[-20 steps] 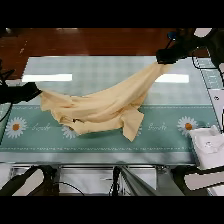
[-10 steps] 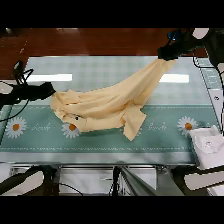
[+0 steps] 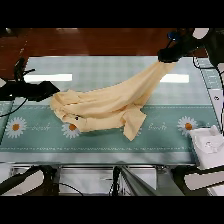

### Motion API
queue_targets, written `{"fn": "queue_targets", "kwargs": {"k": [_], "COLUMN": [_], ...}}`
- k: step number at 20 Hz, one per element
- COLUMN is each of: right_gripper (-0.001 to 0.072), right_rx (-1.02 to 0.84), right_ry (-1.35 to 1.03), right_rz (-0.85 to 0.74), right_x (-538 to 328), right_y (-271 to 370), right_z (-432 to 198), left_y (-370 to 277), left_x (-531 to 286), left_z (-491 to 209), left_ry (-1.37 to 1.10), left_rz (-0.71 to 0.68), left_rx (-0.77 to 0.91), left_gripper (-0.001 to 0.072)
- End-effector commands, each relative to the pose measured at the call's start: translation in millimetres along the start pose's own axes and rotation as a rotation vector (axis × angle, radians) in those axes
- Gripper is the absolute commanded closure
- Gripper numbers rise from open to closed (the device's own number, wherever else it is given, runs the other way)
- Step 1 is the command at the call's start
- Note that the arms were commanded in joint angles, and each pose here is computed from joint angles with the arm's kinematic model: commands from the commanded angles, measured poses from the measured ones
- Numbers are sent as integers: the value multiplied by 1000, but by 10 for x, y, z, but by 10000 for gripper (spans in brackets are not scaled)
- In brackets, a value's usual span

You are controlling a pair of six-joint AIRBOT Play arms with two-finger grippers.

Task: Fold the shirts.

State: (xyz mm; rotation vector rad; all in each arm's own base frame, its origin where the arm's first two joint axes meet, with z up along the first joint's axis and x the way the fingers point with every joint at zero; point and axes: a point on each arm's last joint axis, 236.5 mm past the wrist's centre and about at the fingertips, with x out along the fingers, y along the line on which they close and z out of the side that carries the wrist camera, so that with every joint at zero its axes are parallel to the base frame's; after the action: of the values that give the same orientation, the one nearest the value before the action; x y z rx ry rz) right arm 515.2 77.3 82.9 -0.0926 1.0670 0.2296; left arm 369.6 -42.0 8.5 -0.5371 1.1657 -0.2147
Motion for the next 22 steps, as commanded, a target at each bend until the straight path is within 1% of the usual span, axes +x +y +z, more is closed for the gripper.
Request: {"fn": "queue_targets", "kwargs": {"k": [1, 5, 8, 9, 10, 12, 18, 22], "right_gripper": [701, 701, 701, 701, 701, 701, 701, 702], "right_rx": [-1, -5, -5, -5, -5, -5, -5, -5], "right_ry": [31, 41, 35, 33, 32, 32, 20, 24], "right_rz": [3, 4, 3, 3, 3, 3, 2, 3], "right_x": [4, 3, 4, 4, 4, 4, 4, 5], "right_y": [8, 11, 9, 8, 8, 8, 6, 8], "right_z": [-74, -97, -82, -77, -76, -76, -47, -57], "left_y": [-119, -158, -268, -349, -411, -486, -489, -421], "left_x": [-223, -330, -267, -202, -140, -14, 194, 450], "left_z": [-602, -957, -1311, -1446, -1565, -1725, -1910, -1851], "left_ry": [203, 170, 206, 241, 277, 317, 379, 363], "left_rz": [-40, -36, -81, -117, -141, -157, -133, -95], "left_rx": [-16, -43, -67, -80, -86, -109, -121, -153], "left_gripper": [138, 138, 137, 100, 84, 83, 81, 81]}}
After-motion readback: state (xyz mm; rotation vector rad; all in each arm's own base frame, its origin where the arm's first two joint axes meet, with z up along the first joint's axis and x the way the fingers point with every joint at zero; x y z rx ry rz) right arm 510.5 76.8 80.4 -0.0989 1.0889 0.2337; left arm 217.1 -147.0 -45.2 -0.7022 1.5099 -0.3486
